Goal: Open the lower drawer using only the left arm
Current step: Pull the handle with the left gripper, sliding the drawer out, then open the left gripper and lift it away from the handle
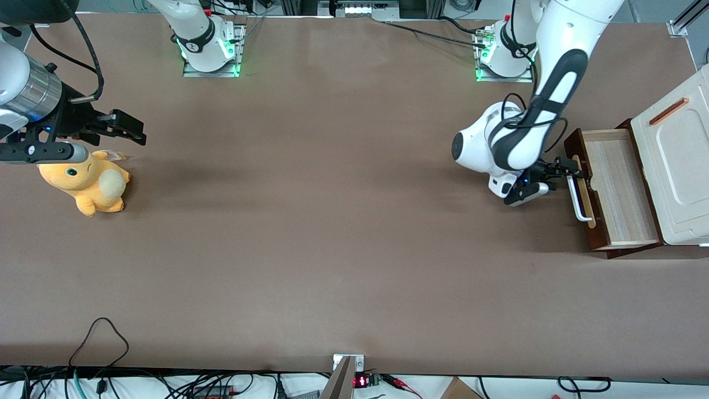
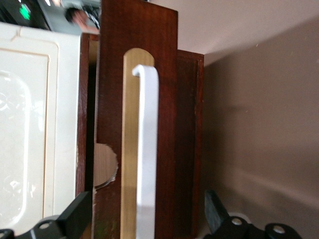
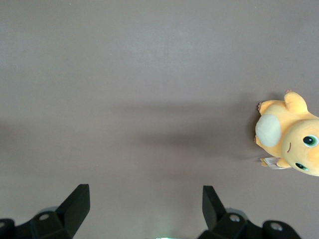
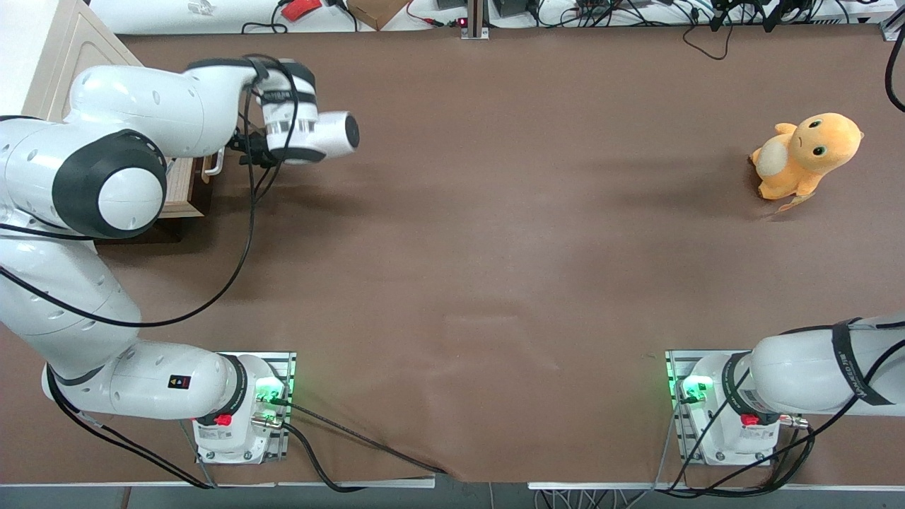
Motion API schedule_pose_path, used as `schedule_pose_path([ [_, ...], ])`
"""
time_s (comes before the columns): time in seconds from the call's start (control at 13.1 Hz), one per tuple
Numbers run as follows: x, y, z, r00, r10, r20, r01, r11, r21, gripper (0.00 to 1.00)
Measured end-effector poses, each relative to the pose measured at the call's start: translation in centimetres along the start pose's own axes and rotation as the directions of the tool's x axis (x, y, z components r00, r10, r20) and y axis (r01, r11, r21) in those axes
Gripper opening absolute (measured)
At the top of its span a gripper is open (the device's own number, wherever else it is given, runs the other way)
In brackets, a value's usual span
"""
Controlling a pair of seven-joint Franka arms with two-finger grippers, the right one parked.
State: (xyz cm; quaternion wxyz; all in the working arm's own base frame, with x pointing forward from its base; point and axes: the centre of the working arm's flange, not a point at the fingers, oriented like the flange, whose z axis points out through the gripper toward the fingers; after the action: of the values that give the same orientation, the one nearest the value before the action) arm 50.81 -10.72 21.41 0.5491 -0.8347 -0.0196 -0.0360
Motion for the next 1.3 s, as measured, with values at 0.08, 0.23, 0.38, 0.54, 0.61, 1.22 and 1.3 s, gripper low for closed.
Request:
schedule_pose_path([
  [0.08,1.1,-1.4,-1.2,0.999,-0.009,0.040,0.011,0.999,-0.046,1.00],
  [0.23,2.9,-4.4,-4.0,0.988,-0.048,0.148,0.074,0.982,-0.176,1.00],
  [0.38,4.8,-8.3,-6.9,0.982,-0.037,0.186,0.091,0.952,-0.292,1.00],
  [0.54,6.4,-12.9,-9.4,0.983,-0.005,0.185,0.080,0.913,-0.399,1.00],
  [0.61,6.9,-15.4,-10.4,0.980,0.013,0.197,0.079,0.890,-0.450,1.00],
  [1.22,7.6,-31.6,-11.7,0.970,0.051,0.236,0.164,0.574,-0.802,1.00],
  [1.3,7.6,-33.4,-10.3,0.974,0.058,0.220,0.158,0.526,-0.835,1.00],
])
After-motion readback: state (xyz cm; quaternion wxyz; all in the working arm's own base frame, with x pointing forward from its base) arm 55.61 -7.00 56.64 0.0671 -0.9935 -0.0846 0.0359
